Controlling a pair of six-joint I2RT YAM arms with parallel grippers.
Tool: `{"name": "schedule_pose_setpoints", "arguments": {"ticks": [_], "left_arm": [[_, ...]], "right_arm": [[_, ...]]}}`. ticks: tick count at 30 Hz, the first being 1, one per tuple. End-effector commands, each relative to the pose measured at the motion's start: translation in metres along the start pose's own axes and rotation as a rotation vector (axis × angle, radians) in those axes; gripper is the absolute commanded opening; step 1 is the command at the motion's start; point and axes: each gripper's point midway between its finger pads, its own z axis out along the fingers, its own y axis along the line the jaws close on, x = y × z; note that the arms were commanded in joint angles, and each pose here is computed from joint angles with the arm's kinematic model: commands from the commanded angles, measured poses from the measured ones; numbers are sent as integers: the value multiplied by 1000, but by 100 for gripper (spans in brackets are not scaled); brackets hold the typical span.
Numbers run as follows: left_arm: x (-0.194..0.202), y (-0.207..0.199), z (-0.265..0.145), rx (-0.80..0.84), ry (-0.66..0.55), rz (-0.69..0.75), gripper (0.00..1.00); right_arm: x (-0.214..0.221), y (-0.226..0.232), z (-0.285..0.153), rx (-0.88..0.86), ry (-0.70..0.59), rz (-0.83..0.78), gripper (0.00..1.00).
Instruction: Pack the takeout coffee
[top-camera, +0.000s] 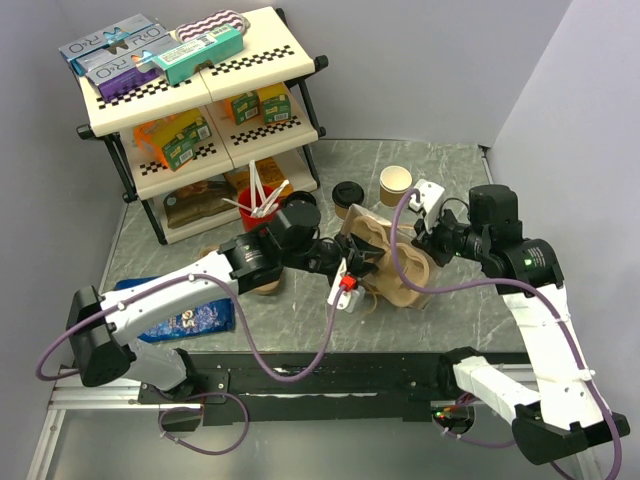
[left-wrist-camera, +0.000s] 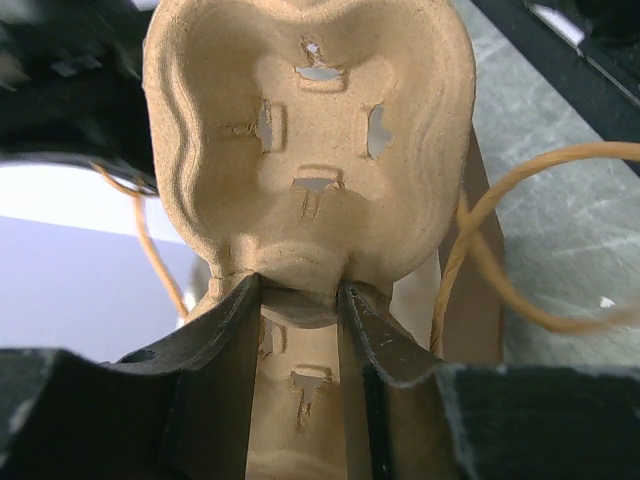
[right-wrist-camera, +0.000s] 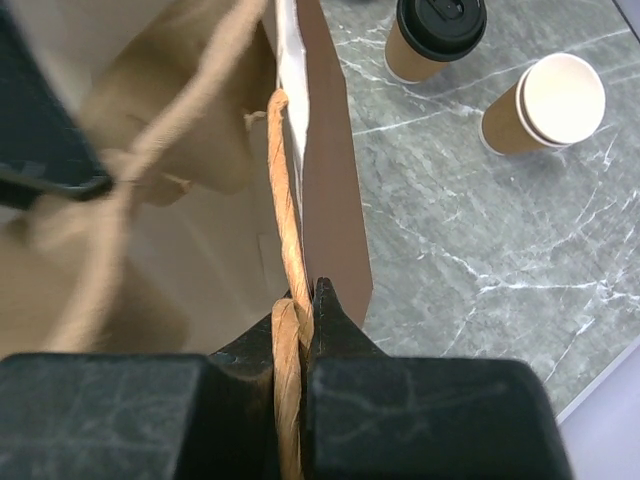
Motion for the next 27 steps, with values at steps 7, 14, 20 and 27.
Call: {"name": "schedule_pose_setpoints", "arguments": {"ticks": [7,14,20,27], "left_arm": [[32,-8,15,31,110,-15,1],[32,-6,18,36,164,5,1],[37,-4,20,29,277,-16,1],[41,-6,21,82,362,-20,1]], "right_arm": [[-10,8,-9,-12,-53,-23,0],[-10,10,-7,-21,-54,16,0],[-10,16,-3,-37,-57,125,0],[-4,17,2,-40,-29,160,0]]}}
